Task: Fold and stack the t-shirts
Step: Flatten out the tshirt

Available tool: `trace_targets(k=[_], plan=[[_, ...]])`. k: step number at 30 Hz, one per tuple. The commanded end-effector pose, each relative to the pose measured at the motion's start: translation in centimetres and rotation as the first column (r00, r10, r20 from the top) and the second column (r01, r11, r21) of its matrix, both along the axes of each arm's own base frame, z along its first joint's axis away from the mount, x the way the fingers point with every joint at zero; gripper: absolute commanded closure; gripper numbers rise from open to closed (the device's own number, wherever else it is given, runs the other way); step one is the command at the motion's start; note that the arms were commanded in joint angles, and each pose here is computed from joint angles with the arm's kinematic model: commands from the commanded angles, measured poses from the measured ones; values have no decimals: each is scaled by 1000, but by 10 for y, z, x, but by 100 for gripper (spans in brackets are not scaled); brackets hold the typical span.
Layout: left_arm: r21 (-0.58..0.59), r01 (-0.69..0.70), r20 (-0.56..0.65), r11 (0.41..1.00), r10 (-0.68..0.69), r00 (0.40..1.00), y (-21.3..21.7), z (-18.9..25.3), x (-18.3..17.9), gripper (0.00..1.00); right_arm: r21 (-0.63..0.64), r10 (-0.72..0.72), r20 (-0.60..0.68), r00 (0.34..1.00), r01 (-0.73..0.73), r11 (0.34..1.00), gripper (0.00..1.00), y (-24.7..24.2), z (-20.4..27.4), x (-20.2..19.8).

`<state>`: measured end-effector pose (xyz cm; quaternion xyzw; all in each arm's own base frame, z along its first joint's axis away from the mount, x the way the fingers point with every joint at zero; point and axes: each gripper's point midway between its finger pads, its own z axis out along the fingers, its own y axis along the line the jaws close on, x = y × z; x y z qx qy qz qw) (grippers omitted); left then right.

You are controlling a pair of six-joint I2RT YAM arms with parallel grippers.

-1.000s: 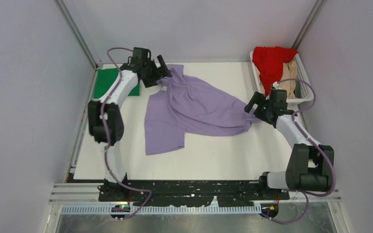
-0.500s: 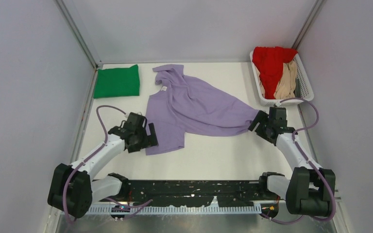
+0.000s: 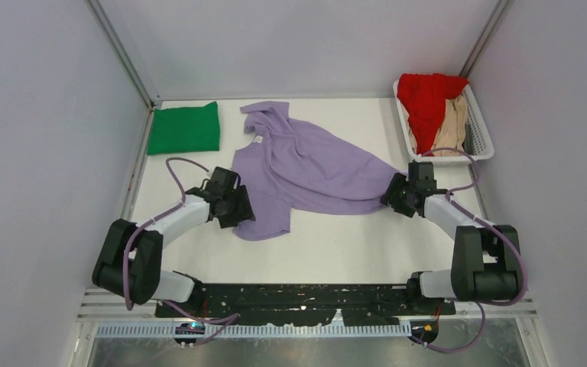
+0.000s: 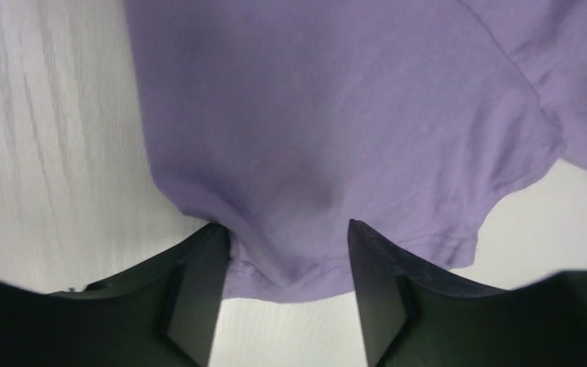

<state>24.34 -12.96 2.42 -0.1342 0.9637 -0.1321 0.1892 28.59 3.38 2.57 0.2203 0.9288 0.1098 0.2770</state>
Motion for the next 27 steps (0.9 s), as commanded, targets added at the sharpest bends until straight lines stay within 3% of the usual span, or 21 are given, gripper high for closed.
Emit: trace_targets(k=[1, 4, 6, 12, 18, 20, 22, 27], plan=[[-18, 8, 8, 1000, -8, 1000, -12, -13, 22, 50, -47, -55, 119, 991, 61, 997, 43, -12, 21, 49], [-68, 18, 23, 997, -17, 1000, -30, -10, 46, 75, -45, -54, 118, 992, 59, 997, 49, -12, 14, 61], [-85, 30, 39, 996, -27, 999, -38, -4, 62, 99, -35, -44, 114, 992, 48, 998, 58, -9, 11, 69], [-79, 74, 229, 994, -55, 972, -42, 51, 96, 100, -64, 24, 136, 990, -16, 998, 93, 0, 25, 74], [-116, 131, 506, 985, -55, 861, -39, 153, 96, 100, -119, 69, 253, 965, -40, 992, 95, -5, 96, 64], [-132, 142, 608, 981, -33, 793, -34, 198, 90, 100, -138, 83, 311, 947, -41, 990, 95, -6, 127, 59], [-144, 157, 726, 977, -4, 687, -27, 254, 80, 100, -153, 95, 405, 909, -35, 988, 95, -7, 174, 52], [-150, 146, 940, 978, 96, 326, 9, 399, 33, 100, -181, 137, 577, 805, -37, 983, 95, -6, 275, 33]])
